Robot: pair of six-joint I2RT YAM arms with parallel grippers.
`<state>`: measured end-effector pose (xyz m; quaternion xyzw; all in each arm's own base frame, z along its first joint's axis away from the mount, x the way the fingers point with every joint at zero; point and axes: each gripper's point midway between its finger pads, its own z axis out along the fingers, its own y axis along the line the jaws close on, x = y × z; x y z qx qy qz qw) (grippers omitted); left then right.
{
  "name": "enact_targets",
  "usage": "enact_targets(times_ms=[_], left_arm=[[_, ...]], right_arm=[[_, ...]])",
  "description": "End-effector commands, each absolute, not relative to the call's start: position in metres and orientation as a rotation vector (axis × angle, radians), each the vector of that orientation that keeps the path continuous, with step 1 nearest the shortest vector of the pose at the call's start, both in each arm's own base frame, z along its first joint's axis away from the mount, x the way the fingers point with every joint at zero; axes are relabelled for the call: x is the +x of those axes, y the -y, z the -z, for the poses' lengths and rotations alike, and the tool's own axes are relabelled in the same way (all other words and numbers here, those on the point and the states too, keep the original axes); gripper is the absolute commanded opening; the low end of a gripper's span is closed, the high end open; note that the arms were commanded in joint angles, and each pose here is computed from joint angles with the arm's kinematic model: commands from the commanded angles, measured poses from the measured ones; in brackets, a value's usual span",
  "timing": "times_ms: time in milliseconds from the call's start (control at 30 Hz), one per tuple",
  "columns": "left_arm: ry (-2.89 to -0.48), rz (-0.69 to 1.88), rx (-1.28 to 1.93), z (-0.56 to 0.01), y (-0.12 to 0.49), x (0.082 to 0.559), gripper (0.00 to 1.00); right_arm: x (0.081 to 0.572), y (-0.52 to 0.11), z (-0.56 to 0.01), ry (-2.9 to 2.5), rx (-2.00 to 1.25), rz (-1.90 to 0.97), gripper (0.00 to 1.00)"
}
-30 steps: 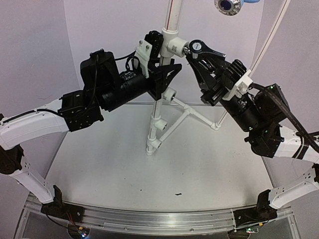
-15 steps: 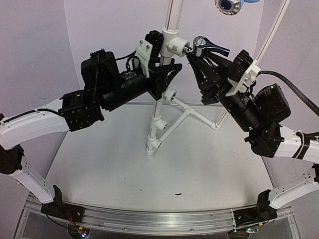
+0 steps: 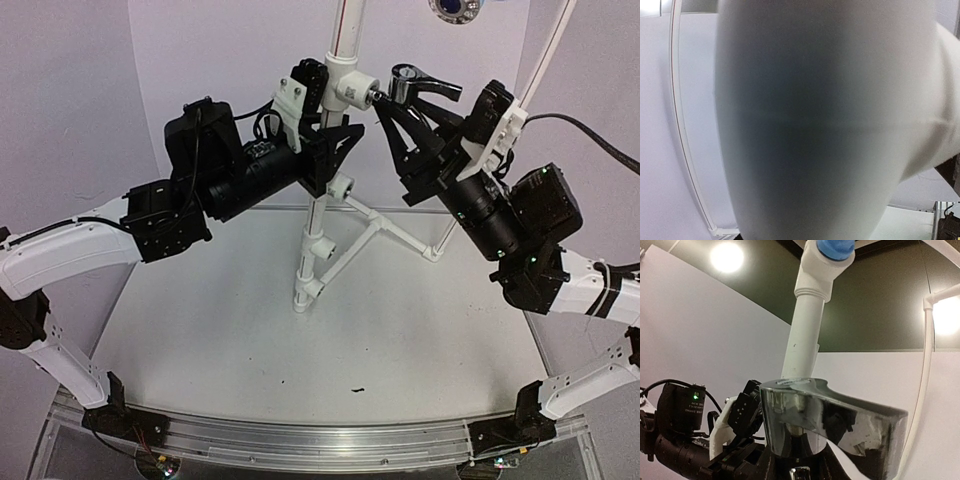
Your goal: Install the water faucets
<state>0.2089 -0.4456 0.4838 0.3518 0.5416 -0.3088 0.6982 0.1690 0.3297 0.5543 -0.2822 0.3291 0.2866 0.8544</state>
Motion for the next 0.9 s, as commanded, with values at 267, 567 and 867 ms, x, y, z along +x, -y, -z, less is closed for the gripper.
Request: enact_targets(times_ms=[267, 567, 867], left_arm=[[-1.826, 0.823, 1.030, -0.280, 0.501, 0.165, 0.00], [-1.839, 0.742, 1.008, -0.269, 0.502, 0.173, 0.00], [-1.853, 0.659, 0.980, -0.257, 0.501, 0.183, 0.00]], right_arm=[[0.223, -0.329, -0.533, -0.977, -0.289, -0.821, 0.00], [0.232, -0.337, -0.525, -1.069, -0.158, -1.018, 0.00], [0.229, -0.347, -0.525, -1.149, -0.048, -1.174, 0.00]])
